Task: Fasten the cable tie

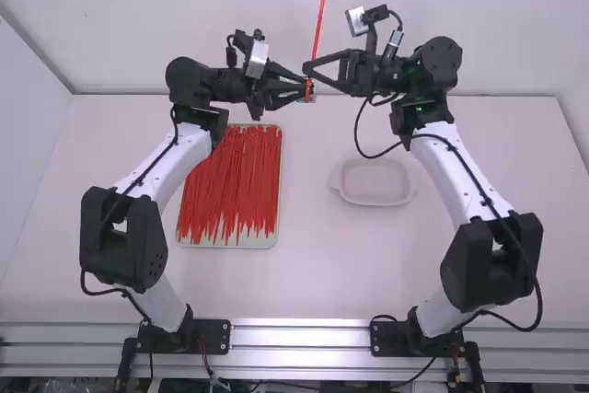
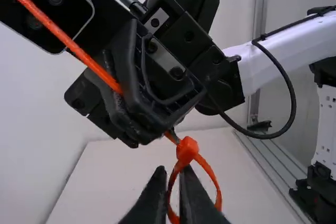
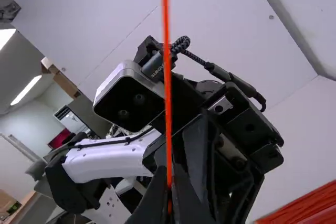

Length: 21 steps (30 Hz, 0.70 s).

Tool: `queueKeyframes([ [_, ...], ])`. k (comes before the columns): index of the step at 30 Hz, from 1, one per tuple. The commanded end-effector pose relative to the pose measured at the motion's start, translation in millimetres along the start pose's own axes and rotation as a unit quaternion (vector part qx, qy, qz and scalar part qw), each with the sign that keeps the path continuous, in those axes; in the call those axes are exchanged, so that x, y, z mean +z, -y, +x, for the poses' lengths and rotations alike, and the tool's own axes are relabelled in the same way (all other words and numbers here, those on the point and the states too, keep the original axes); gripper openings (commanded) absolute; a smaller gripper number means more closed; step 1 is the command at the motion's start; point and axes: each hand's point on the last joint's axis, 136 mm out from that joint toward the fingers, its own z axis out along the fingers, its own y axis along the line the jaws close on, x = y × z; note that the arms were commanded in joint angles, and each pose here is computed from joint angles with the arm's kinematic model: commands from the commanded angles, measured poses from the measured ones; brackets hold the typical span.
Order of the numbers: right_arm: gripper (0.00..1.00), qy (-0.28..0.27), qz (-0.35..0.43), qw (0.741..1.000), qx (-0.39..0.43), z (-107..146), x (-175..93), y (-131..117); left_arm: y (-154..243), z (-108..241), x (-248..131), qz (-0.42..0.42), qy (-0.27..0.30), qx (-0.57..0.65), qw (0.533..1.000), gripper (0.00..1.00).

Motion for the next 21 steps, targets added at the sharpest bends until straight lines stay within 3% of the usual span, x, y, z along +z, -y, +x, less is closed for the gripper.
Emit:
queueKeyframes([
  [1, 0.0, -0.009, -0.004, 1.0, -0.018, -5.5, -6.7, -17.2, 1.4, -14.3, -0.2, -0.014, 0.01, 0.013, 1.0, 0.28],
  [2, 0.0, -0.01, -0.002, 1.0, -0.018, -5.6, -9.5, -16.5, -2.5, -14.0, -1.6, -0.022, 0.012, 0.005, 1.0, 0.34],
  [3, 0.0, -0.014, 0.0, 1.0, -0.018, -5.0, -13.3, -15.7, -8.0, -13.9, -5.1, -0.035, 0.015, -0.004, 0.999, 0.64],
  [5, 0.0, -0.016, 0.001, 1.0, -0.021, -4.7, -16.8, -14.9, -10.7, -13.0, -7.5, -0.041, 0.014, -0.01, 0.999, 0.77],
  [7, 0.0, -0.019, 0.007, 1.0, -0.021, -5.1, -25.8, -12.6, -15.6, -10.4, -9.8, -0.05, 0.014, -0.028, 0.998, 0.99],
  [16, 0.0, -0.019, 0.034, 0.999, -0.031, -6.1, -57.8, 3.9, -39.3, 27.0, -22.4, -0.098, -0.015, -0.122, 0.988, 0.99],
  [21, 0.0, 0.001, 0.07, 0.998, 0.0, 1.6, -76.0, 36.6, -41.0, 55.0, -28.3, -0.108, -0.042, -0.171, 0.978, 0.99],
])
